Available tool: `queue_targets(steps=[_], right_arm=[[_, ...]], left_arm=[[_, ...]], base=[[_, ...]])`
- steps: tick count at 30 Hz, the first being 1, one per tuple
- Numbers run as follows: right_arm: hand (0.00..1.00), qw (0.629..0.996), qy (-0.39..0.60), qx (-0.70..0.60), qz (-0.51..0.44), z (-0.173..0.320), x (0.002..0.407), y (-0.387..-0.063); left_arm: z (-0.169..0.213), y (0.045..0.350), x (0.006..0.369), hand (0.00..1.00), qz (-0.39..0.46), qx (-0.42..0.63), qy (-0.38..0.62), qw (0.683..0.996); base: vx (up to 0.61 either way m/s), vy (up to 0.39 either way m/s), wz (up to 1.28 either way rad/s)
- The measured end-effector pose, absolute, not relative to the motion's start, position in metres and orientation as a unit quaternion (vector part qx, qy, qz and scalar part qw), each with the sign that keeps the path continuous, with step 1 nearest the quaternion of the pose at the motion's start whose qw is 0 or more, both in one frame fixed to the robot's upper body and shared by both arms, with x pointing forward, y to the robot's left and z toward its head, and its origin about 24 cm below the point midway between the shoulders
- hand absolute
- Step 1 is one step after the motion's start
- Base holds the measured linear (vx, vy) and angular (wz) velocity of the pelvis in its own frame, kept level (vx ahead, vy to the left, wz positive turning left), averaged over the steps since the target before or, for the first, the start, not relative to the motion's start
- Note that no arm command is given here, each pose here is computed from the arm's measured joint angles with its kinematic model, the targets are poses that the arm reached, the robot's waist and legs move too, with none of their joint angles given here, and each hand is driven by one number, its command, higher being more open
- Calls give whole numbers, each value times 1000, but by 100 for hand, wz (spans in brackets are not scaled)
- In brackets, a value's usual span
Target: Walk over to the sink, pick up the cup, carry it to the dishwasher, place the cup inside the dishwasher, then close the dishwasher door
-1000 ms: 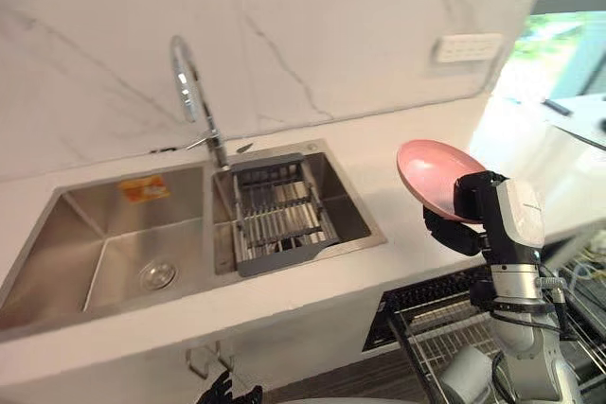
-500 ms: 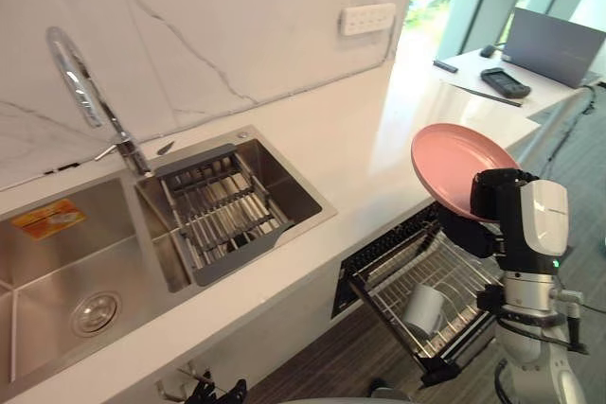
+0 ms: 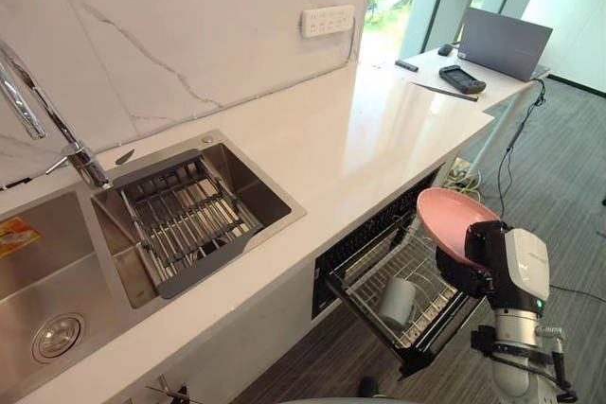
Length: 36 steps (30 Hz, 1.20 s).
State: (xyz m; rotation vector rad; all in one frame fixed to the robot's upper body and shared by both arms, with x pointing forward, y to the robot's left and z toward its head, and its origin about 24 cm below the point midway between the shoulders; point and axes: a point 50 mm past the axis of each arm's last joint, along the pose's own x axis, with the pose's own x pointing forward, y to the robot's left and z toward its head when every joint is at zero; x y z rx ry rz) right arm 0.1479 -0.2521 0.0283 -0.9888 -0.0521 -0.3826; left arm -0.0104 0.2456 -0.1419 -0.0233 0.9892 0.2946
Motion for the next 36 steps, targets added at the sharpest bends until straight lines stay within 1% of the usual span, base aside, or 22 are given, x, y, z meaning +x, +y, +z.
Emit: queue_targets(steps=[6,11,15,17,21,23,28,31,36], right_arm=[[0,874,38,-448,-184,3,138,-260],[0,881,65,-419,-210,-8,136,-266],[0,879,55,-407,-242,-8,152,-271],[0,876,28,-408,-255,0,169,-274],[0,865,-1,-424,-267,12,191,-285],[0,863,-10,-427,-271,18,195,-289],[0,865,-18,-418,-276,25,212,-297],[0,872,-11,-410,-266,25,222,-301],[0,876,-8,-419,-240,27,232,-307]], left_arm=[[-142,244,-8,100,130,-5,473,871],[-143,243,1,100,109,3,469,877],[-144,241,21,100,97,-2,454,886],[-143,240,35,100,98,-7,438,894],[-142,240,44,100,102,-7,429,898],[-142,239,49,100,100,-4,423,901],[-141,238,61,100,98,-11,411,906],[-144,236,69,100,91,-15,425,901],[-143,235,77,100,87,-17,420,903]], base=[[47,7,2],[0,0,0],[-8,-10,-1],[-23,-48,-5],[-6,-37,-4],[0,0,0],[-24,-11,5],[-16,-18,5],[9,-15,7]])
